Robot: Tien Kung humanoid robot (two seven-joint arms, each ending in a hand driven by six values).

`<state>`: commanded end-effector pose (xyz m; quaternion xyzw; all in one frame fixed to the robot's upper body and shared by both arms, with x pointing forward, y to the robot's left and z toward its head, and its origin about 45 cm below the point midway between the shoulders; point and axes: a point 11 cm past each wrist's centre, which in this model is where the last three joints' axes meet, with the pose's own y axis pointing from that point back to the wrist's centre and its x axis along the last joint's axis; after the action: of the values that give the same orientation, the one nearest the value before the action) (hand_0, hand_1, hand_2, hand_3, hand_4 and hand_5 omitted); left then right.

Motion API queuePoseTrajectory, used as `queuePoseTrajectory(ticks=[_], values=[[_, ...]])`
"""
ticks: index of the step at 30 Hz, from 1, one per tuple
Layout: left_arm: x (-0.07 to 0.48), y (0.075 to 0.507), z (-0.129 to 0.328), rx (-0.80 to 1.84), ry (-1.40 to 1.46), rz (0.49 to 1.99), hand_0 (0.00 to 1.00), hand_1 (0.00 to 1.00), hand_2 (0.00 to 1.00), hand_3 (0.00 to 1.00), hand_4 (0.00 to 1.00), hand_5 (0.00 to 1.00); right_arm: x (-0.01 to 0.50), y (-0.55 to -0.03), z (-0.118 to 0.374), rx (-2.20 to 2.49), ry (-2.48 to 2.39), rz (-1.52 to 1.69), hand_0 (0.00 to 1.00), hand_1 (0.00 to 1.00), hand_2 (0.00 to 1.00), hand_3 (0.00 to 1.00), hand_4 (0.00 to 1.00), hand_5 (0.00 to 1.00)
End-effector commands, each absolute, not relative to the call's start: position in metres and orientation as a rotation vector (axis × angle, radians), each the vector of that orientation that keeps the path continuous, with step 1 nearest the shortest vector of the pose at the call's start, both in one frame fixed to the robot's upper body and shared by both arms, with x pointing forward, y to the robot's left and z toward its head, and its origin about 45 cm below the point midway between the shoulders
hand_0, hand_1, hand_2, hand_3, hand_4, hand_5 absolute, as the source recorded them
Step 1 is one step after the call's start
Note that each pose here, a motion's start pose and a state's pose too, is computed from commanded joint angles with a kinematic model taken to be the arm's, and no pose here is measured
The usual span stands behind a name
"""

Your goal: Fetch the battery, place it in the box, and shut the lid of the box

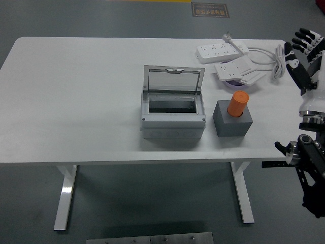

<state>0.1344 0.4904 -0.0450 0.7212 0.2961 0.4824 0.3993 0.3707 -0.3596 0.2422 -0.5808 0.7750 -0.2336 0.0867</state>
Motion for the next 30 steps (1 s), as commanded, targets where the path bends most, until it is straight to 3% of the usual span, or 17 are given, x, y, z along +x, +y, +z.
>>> queuePoseTrajectory(ticks=[11, 12, 17, 18, 30], values=[[0.141, 0.49, -0.043, 1.824, 0.735, 1.217, 0.632, 0.698, 0.573, 0.541, 0.5, 0.002, 0.387, -0.32, 0.213, -1.983, 2.233, -0.569, 0.567, 0.635, 0.655, 0.697, 0.77, 0.196], [0.142, 0.489, -0.043, 1.823, 0.732, 1.217, 0.632, 0.698, 0.573, 0.541, 0.5, 0.002, 0.389, -0.317, 0.21, -2.006, 2.232, -0.562, 0.645, 0.693, 0.692, 0.764, 0.803, 0.256], [0.148, 0.489, -0.041, 1.82, 0.718, 1.213, 0.632, 0.698, 0.573, 0.541, 0.5, 0.002, 0.395, -0.312, 0.195, -2.09, 2.246, -0.544, 0.645, 0.693, 0.692, 0.764, 0.803, 0.256], [0.149, 0.489, -0.041, 1.82, 0.715, 1.213, 0.632, 0.698, 0.573, 0.541, 0.5, 0.002, 0.396, -0.312, 0.191, -2.103, 2.253, -0.541, 0.714, 0.792, 0.783, 0.867, 0.793, 0.219], [0.156, 0.488, -0.039, 1.814, 0.695, 1.211, 0.632, 0.698, 0.573, 0.541, 0.5, 0.002, 0.397, -0.324, 0.174, -2.13, 2.324, -0.514, 0.738, 0.819, 0.793, 0.9, 0.809, 0.21]])
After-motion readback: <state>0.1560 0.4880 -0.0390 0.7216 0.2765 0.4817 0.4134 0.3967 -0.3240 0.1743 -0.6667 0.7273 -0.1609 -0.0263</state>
